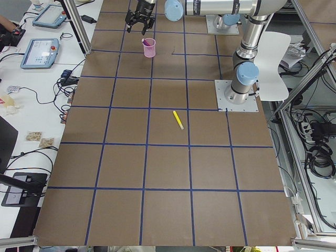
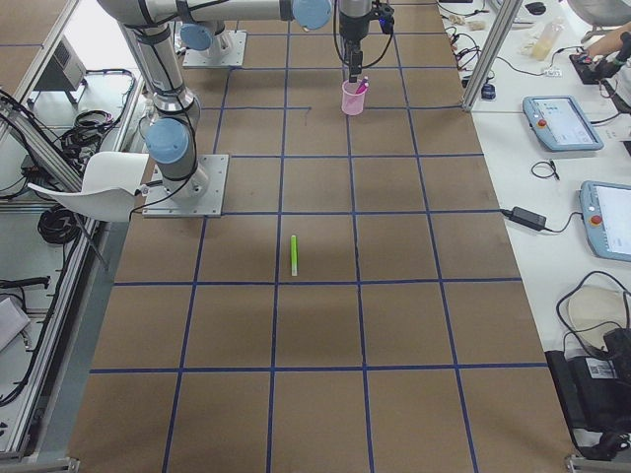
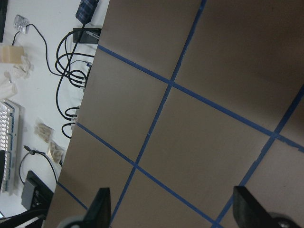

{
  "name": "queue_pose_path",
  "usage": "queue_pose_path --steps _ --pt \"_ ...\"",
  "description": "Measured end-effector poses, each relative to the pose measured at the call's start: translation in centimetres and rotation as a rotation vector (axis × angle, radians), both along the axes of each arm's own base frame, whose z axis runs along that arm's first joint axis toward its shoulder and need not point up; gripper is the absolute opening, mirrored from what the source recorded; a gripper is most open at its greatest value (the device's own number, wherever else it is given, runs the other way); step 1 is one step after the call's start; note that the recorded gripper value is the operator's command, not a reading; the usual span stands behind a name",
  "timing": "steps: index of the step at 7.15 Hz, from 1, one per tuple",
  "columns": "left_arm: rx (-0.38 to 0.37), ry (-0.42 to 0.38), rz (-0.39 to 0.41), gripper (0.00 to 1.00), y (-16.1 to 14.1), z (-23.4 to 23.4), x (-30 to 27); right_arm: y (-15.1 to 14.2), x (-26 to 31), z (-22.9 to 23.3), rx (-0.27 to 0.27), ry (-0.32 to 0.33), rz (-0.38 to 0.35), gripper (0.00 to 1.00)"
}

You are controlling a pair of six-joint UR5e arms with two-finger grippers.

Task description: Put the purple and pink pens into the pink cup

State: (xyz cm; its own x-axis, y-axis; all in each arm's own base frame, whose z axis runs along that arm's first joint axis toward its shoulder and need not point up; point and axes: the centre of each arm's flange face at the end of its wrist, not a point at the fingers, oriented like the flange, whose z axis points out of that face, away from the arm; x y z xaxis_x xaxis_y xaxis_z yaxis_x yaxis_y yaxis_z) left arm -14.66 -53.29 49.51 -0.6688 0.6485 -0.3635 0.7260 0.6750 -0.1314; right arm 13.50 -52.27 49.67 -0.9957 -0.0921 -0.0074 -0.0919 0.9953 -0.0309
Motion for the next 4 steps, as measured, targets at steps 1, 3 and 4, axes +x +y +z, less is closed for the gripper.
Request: queue_pose_path --steps 1,3,4 --pt "0.039 0.061 0.141 1.0 1.1 0.3 0.6 0.0 -0.3 0.1 -0.005 0.014 -0.003 1.0" --pt "0.143 0.129 0.405 1.0 3.3 0.4 1.7 0.2 -0.4 0.7 -0.017 0.024 0.0 1.0" --pt "0.173 0.145 0.494 1.0 4.2 0.5 2.5 0.3 -0.5 0.7 -0.017 0.03 -0.001 1.0"
